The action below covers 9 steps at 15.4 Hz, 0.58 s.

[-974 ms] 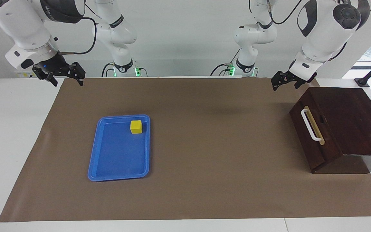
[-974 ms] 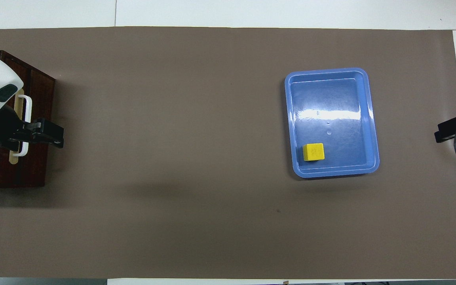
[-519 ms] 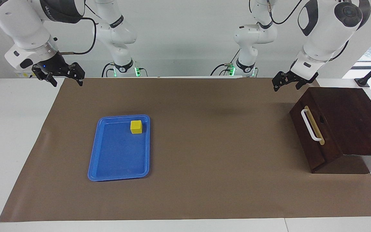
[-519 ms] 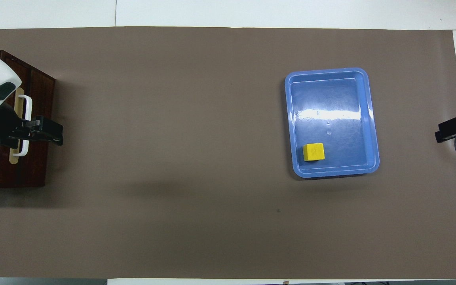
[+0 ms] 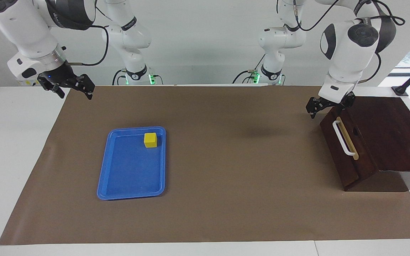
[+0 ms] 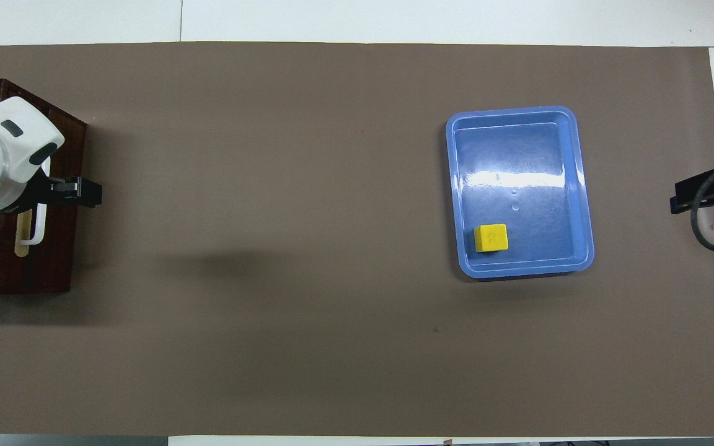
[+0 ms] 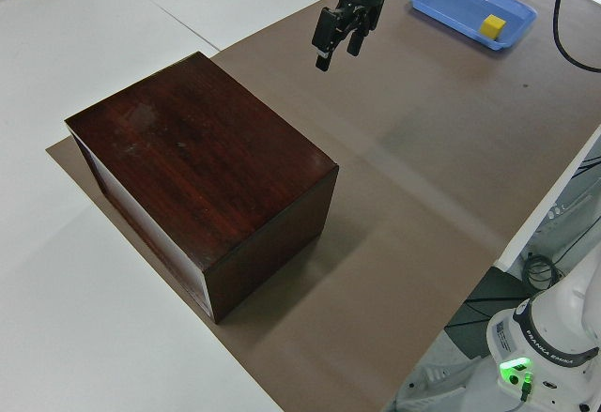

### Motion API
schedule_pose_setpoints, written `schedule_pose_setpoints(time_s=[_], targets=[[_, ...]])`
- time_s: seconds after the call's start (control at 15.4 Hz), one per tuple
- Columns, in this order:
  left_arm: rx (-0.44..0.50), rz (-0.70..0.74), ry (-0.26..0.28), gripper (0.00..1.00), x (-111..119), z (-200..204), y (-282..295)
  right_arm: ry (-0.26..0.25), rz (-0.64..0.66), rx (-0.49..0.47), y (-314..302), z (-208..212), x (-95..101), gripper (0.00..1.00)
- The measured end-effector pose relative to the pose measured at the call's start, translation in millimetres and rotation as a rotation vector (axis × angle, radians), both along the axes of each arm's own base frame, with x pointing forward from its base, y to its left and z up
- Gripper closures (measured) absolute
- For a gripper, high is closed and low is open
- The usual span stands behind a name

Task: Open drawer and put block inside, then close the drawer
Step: 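Pull the drawer open with the left gripper while the right gripper reaches the tray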

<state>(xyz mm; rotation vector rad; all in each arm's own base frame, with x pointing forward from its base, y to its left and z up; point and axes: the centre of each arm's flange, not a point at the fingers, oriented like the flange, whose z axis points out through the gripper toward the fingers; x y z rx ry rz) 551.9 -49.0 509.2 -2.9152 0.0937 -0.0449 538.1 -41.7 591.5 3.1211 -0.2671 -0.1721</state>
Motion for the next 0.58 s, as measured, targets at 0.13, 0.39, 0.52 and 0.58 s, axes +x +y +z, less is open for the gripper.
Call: schedule_pose_setpoints(time_s=[0.13,0.39,0.52,0.58], targets=[[0.066,-0.035,-0.014,0.0,3,-22,9,0.015,-0.166,0.038,11,-19,-5.0,0.0],[0.153,-0.127,-0.03,0.0,17,-63,15,0.084,-0.518,0.125,25,-65,-2.9,0.0],[0.186,-0.16,-0.037,0.0,25,-80,20,0.129,-0.683,0.166,29,-93,6.5,0.0],[0.191,-0.171,-0.048,0.0,28,-88,26,0.16,-0.765,0.193,32,-110,11.6,0.0]])
